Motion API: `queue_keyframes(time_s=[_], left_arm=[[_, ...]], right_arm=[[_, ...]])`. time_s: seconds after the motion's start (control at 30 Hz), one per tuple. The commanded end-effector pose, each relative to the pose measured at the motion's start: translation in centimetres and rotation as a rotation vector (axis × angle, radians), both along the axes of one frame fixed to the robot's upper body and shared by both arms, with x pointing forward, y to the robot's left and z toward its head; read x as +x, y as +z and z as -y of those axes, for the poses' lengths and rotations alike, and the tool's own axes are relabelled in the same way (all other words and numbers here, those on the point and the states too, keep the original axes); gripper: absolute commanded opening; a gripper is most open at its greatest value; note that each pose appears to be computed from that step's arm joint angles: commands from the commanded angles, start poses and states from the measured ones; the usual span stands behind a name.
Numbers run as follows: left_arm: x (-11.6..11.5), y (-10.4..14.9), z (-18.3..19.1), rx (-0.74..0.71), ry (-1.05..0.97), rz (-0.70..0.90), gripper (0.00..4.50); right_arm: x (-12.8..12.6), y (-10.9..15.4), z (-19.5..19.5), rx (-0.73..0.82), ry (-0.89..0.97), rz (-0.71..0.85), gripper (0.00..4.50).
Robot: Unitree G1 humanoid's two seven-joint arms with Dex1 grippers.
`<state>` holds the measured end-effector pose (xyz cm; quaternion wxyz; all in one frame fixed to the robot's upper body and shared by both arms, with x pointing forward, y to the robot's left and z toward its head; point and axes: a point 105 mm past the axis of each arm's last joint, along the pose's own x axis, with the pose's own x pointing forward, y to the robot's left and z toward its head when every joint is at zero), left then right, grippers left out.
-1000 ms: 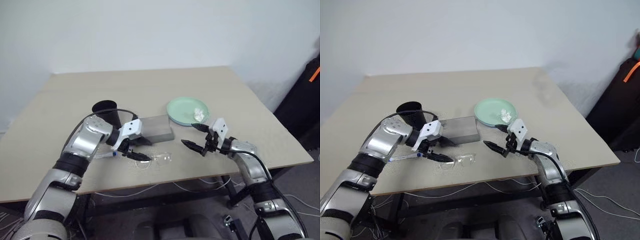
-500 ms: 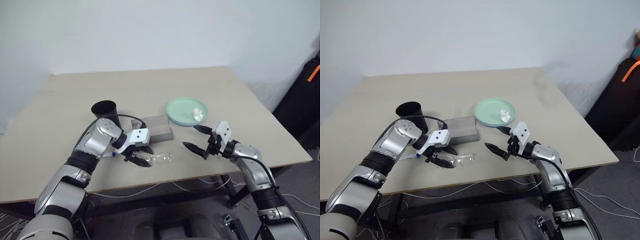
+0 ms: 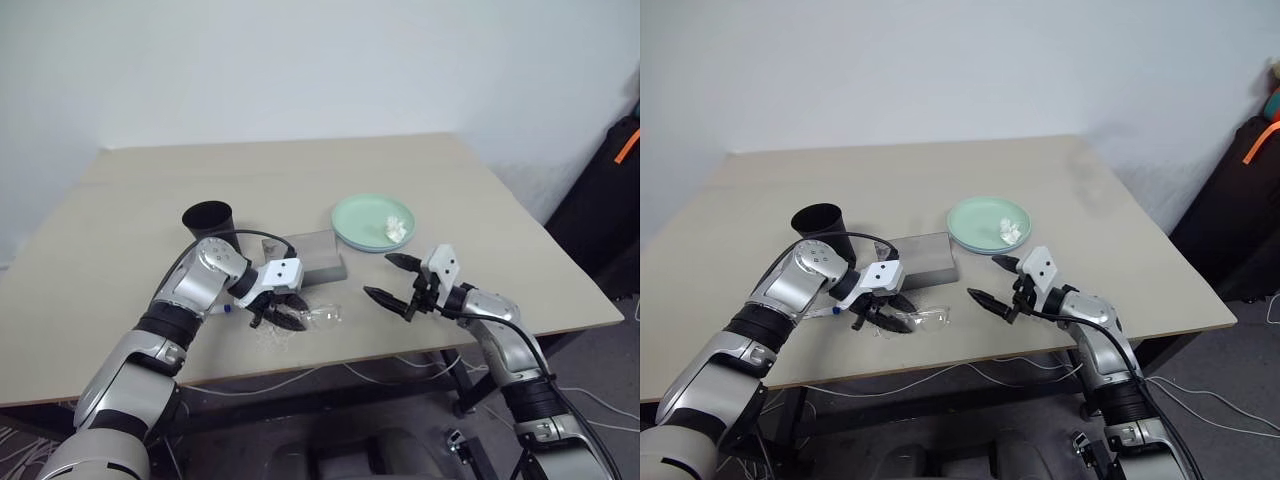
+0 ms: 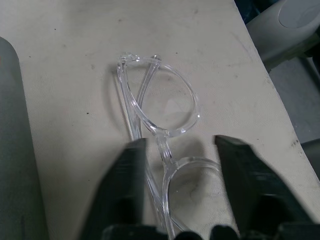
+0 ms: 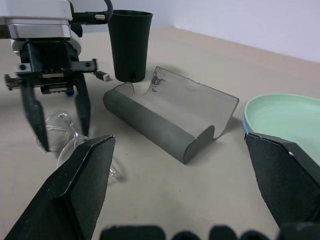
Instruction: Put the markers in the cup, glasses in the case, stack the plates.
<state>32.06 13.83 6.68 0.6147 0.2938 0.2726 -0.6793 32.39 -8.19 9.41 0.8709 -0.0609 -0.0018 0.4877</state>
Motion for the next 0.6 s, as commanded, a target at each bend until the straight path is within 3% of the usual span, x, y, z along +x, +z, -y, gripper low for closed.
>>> queue_keyframes(time_s=[0.03, 0.1, 0.4, 0.6], left_arm=[[0.6, 1.4, -0.1, -0.006, -0.01, 0.043, 0.57], [0.5, 1.5, -0.1, -0.008, -0.013, 0.041, 0.02], [0.7, 1.9, 0.1, -0.018, -0.016, 0.051, 0.02], [1.7, 3.8, -0.1, -0.076, 0.032, 0.08, 0.02]], right_arm=[[0.4, 1.5, -0.2, 0.013, 0.002, 0.06, 4.5], [0.4, 1.5, -0.2, 0.011, 0.002, 0.06, 4.5], [0.3, 1.7, -0.3, 0.009, 0.01, 0.068, 4.5], [-0.1, 2.4, -0.6, 0.024, 0.069, 0.076, 4.5]])
